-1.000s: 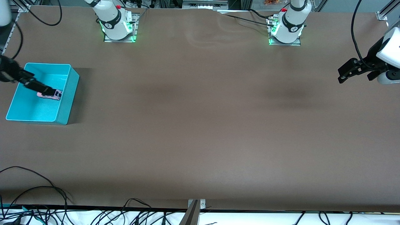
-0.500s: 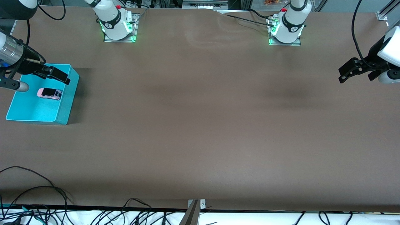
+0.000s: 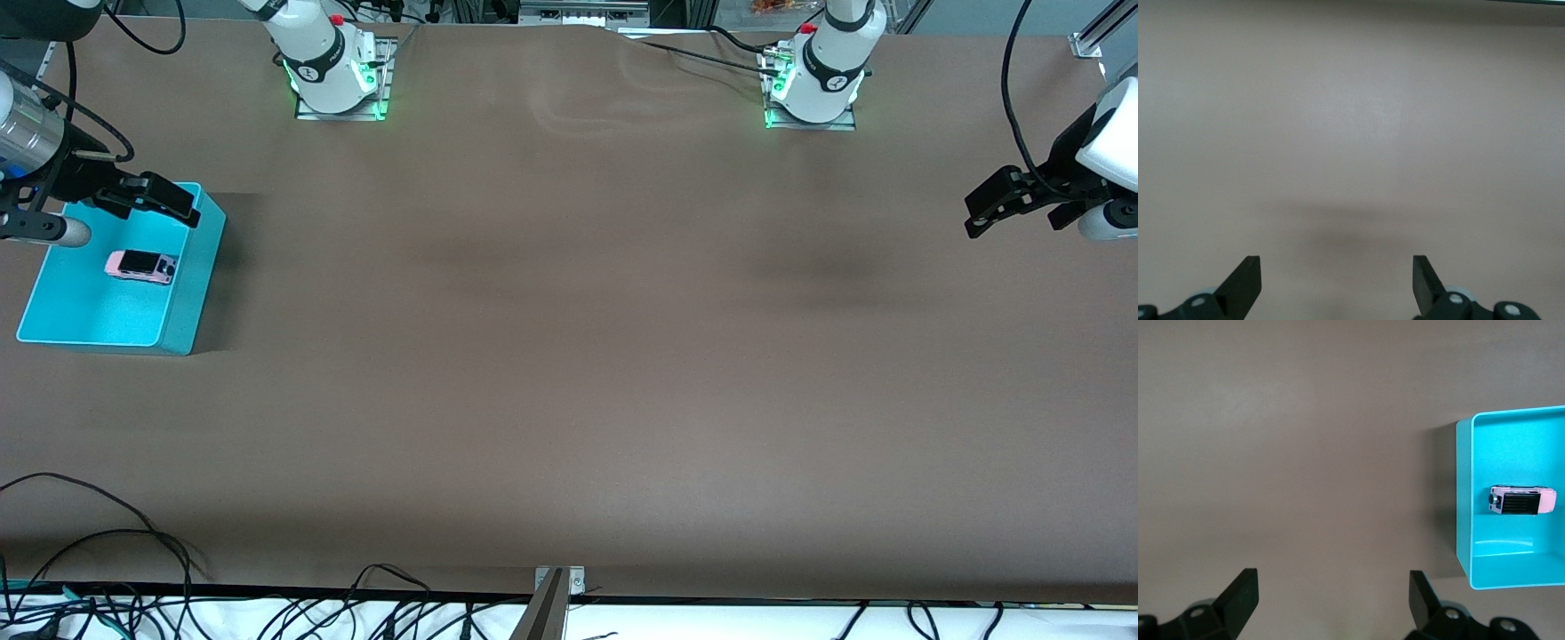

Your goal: Wind and store pink jeep toy

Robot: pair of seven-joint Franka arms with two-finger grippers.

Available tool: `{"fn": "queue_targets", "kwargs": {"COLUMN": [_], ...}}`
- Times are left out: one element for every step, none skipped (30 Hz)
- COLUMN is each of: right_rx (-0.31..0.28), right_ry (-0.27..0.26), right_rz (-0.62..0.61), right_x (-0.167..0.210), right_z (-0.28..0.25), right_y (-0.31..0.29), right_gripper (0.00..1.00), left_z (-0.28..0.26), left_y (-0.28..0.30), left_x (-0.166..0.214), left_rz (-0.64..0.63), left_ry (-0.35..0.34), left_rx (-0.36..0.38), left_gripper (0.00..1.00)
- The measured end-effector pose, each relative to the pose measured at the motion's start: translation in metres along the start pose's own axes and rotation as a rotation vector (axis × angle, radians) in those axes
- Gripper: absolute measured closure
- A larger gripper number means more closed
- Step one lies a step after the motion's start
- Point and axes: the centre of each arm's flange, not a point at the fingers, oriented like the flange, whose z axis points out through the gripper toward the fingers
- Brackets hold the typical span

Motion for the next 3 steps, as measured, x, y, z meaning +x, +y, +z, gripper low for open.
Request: {"fn": "queue_targets", "kwargs": {"right_rx": [0.0,0.0,0.0], "right_ry": [-0.001,-0.002,-0.002], "right_rz": [-0.003,-0.005,-0.007], "right_x": [-0.0004,-0.0006,-0.0008], "right_z": [-0.0001,-0.0003,-0.0005], "right_y": [0.0,0.0001,0.0001], "right_gripper": [0.0,0.0,0.0], "left_z": [-0.0001,-0.0002,-0.0002], "left_y": [0.0001,0.0002,0.0002], "left_x": [0.0,0.0,0.0], "left_rz": [0.0,0.0,0.0], "left_ry": [0.0,0.0,0.0], "left_rx": [0.0,0.0,0.0], "left_gripper": [0.0,0.0,0.0]}}
